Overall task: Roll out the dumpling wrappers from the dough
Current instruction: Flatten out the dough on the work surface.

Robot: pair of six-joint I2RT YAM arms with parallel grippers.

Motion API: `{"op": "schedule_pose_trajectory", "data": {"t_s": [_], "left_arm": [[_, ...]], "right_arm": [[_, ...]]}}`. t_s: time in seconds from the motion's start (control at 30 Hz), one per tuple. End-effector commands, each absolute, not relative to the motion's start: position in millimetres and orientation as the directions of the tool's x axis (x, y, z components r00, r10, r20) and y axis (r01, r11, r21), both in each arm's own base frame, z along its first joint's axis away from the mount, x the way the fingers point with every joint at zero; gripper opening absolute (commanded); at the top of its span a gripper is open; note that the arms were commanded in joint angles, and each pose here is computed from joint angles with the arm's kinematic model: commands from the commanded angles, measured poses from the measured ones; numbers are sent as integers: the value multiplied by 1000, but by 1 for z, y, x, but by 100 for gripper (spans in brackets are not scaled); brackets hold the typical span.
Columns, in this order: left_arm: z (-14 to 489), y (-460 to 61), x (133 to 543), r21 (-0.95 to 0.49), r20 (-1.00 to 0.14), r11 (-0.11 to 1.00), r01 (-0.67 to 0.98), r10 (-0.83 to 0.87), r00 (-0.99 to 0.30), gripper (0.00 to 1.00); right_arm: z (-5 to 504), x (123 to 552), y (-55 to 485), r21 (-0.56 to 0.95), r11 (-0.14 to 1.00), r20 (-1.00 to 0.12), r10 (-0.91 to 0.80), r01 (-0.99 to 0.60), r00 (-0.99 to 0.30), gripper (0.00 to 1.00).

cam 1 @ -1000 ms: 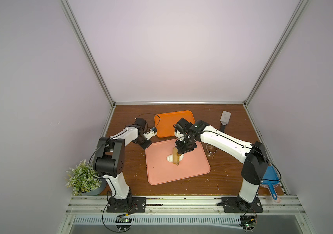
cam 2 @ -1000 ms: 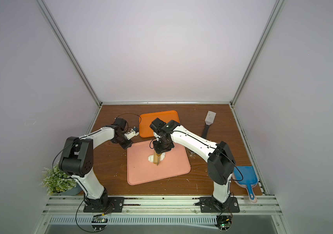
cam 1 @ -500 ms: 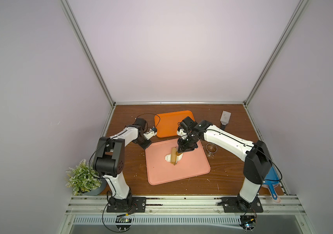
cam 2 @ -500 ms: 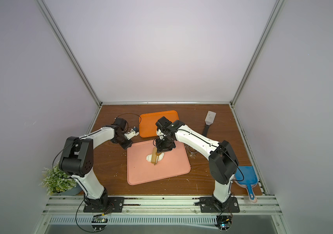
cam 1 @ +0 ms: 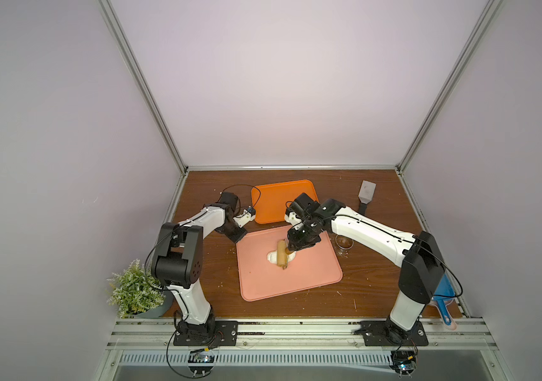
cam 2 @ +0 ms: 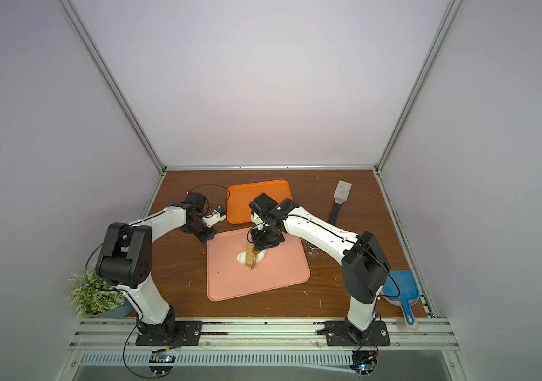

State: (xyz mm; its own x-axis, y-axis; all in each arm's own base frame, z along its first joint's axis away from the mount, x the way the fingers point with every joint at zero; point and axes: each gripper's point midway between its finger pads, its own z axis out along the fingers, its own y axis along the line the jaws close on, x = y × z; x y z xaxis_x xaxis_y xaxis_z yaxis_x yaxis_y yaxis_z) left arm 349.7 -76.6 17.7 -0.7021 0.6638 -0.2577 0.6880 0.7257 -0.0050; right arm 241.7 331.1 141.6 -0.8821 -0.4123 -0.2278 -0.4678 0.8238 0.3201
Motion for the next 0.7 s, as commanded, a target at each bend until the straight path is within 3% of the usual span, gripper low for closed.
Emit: {"op": "schedule_pose_trajectory", "data": {"t_s": [0.0, 0.4, 0.67], "left_arm": [[-45, -80, 311, -82, -109, 701, 709, 700, -705, 0], [-45, -80, 312, -83, -113, 702, 708, 699, -706, 0], [-46, -81, 312, -84, -110, 702, 707, 698, -707, 0]], "right_arm": [[156, 235, 325, 266, 808, -251, -469, -526, -847, 0], [192, 232, 328, 261, 789, -292, -485, -557, -824, 0], [183, 233, 344, 304, 773, -271, -490, -557, -828, 0]]}}
